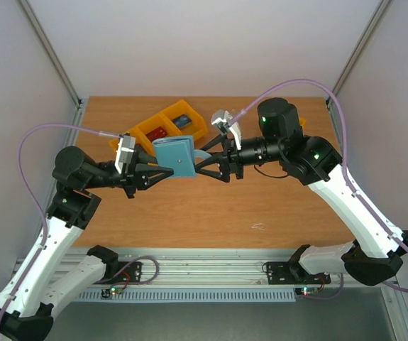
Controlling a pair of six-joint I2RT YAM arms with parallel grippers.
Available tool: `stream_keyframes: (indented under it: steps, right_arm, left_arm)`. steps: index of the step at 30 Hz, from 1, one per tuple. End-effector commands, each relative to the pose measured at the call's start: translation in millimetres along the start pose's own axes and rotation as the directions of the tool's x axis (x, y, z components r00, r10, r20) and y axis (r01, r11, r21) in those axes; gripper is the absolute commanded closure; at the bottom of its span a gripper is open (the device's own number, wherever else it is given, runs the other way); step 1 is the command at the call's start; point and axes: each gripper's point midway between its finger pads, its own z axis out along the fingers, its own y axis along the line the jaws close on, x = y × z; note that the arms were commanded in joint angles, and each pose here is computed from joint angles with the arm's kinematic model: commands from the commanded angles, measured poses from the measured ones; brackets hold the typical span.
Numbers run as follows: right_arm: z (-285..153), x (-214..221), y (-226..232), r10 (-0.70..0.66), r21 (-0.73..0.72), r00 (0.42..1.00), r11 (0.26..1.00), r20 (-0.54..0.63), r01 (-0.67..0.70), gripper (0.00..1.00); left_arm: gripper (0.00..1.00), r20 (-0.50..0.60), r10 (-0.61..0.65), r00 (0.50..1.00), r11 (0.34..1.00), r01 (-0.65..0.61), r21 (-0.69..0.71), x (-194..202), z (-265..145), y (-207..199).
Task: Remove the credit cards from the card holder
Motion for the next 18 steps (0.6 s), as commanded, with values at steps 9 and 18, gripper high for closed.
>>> stream_keyframes:
  steps: [9, 18]
  right_arm:
    - [18.3, -17.6, 46.7, -0.074, -0.166, 0.997, 0.983, 0.006, 0.074, 0.32]
    - [22.3, -22.8, 13.7, -0.022, 0.029, 0.999, 0.999, 0.046, 0.021, 0.99]
  left_arm:
    - [1.00, -0.010, 0.049, 0.999, 0.998, -0.049, 0.049, 1.1, 1.2, -12.7]
    - [0.76, 0.009, 0.000, 1.000, 1.000, 0.000, -0.030, 7.7, 0.5, 2.9]
